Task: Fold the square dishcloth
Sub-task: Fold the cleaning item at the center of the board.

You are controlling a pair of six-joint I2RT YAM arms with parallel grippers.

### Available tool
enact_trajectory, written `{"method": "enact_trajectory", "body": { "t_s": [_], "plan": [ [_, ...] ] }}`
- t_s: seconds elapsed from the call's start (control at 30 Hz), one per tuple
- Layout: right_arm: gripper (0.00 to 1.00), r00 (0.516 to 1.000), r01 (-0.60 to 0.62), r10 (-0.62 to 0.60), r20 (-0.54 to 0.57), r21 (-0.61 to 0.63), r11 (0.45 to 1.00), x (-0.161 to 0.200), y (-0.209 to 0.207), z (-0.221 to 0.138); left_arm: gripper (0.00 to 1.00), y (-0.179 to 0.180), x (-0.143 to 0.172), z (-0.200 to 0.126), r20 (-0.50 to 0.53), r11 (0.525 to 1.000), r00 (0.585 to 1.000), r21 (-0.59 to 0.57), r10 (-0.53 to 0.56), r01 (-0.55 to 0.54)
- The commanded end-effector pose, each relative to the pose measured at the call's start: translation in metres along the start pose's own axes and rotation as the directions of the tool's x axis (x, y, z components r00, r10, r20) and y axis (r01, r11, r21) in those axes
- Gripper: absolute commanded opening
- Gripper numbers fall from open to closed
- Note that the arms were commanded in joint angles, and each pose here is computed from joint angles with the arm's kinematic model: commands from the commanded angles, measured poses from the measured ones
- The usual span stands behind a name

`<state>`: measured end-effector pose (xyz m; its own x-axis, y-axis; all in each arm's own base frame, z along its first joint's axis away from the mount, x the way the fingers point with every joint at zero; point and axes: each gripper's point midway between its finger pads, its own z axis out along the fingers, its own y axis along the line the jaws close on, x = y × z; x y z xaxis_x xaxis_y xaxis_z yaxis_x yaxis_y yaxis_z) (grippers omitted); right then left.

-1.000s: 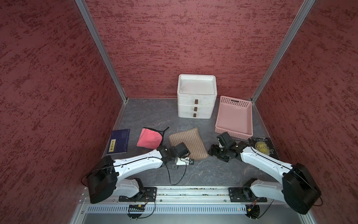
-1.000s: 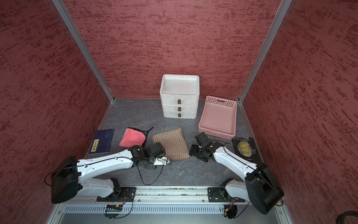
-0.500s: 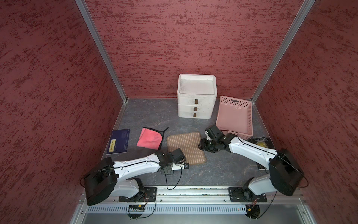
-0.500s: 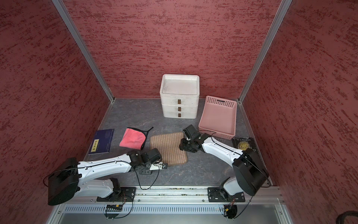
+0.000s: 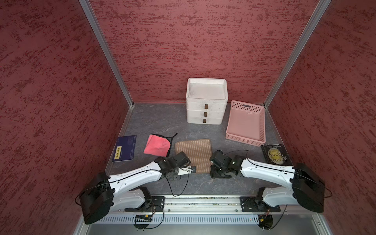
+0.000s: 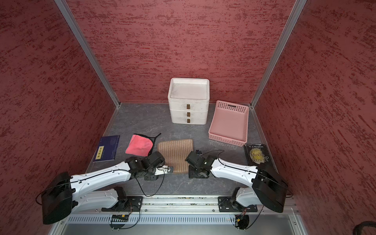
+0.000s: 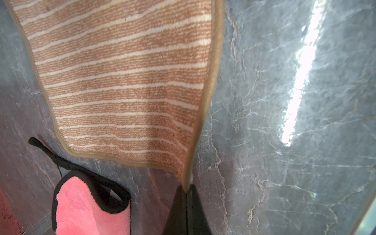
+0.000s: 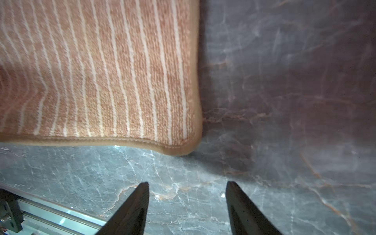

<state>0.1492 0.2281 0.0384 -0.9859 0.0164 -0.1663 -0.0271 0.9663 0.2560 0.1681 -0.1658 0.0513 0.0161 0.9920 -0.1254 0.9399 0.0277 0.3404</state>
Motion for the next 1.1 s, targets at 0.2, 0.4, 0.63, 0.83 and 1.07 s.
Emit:
{"method": "enact_trajectory", "body": {
  "t_s": [0.2, 0.4, 0.63, 0.83, 1.07],
  "plan": [
    [0.46, 0.993, -0.07, 0.065, 0.102, 0.04, 0.997, -0.022, -0.001, 0.011, 0.0, -0.002, 0.0, 0.002, 0.01, 1.0, 1.0, 0.01, 0.001, -0.001],
    [0.34, 0.99, -0.084, 0.082, 0.112, 0.012, 0.996, -0.028, 0.004, 0.018, 0.0, -0.002, 0.001, 0.003, 0.001, 1.0, 1.0, 0.007, 0.007, -0.007],
    [0.38, 0.989, -0.088, 0.091, 0.114, -0.031, 0.996, -0.031, 0.009, 0.021, 0.0, -0.007, 0.004, 0.002, -0.012, 1.0, 1.0, 0.015, 0.014, -0.014],
    [0.18, 0.981, -0.136, 0.134, 0.138, 0.004, 0.991, -0.039, -0.007, 0.023, 0.0, -0.007, 0.005, 0.001, -0.014, 1.0, 1.0, 0.011, 0.014, -0.014],
    [0.0, 0.979, -0.153, 0.143, 0.147, 0.061, 0.986, -0.034, -0.026, 0.011, 0.0, -0.014, -0.001, -0.004, -0.012, 0.999, 0.999, 0.017, 0.036, -0.035]
  ]
}}
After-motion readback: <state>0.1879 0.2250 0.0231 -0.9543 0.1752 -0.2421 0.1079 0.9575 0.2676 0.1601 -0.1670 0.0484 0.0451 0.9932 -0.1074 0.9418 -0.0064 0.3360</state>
